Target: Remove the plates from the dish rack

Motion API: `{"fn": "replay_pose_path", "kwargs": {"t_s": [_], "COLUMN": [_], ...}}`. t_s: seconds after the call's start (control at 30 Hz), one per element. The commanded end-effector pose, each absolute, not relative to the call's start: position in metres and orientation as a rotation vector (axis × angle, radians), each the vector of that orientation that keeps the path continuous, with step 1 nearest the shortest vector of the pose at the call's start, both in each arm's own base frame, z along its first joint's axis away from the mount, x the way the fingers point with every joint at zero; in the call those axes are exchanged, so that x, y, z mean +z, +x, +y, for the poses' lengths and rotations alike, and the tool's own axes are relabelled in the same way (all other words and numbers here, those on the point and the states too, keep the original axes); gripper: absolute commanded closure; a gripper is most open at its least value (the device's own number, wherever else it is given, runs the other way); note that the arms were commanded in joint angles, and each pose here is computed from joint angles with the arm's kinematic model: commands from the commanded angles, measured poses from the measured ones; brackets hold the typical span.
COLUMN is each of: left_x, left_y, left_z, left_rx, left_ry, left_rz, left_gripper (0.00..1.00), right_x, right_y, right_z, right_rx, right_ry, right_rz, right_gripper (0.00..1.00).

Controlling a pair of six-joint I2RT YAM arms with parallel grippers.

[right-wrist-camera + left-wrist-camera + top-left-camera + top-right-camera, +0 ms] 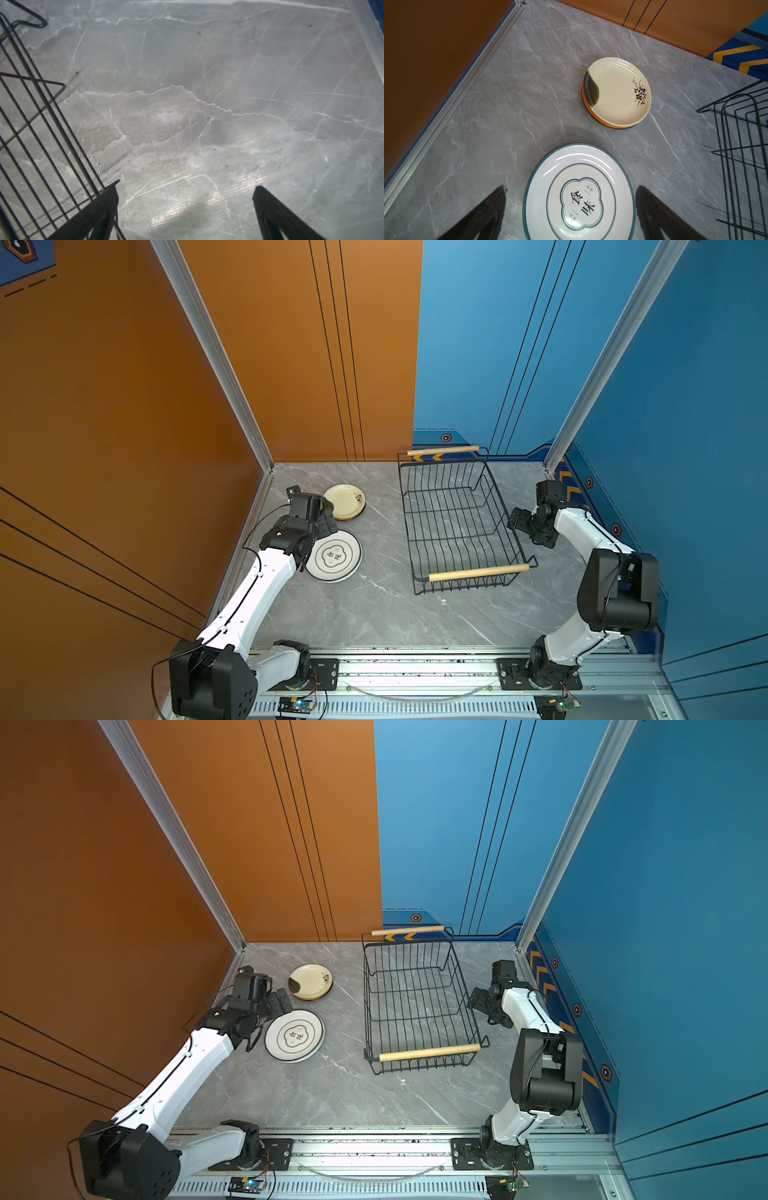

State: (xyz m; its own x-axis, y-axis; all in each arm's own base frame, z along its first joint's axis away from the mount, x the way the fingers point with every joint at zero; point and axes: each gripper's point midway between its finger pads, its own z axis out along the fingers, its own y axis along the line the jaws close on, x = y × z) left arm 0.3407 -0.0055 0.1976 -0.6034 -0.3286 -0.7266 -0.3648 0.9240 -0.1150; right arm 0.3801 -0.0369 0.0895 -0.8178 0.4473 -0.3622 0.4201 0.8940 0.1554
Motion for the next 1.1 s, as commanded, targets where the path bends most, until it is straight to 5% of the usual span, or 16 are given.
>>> {"fn": "replay_pose_path", "kwargs": {"t_s": [0.0,0.37,1.07], "left_x": [0.198,0.198,0.146], "left_y": [0.345,0.351,0.360], "left_z": [0.007,0.017,0.017], "left_rx": [0.139,0.219,0.239], "left_ry": [-0.462,-0.338,-0.205], "left_rz": [2.212,1.987,1.928], "left_gripper": [0.02,0.02,0.02], "right_x": [0.090,0.094,0.121], "right_y": [0.377,0.389,0.403], "right_z": [-0.007,0.015,0.003], "right_rx": [0.137,0.050,-0.086], "right_ry": [0.455,0.192,0.052], "right_rz": [2.712,2.532,2.147], "right_gripper": [0.00,0.00,0.00]}}
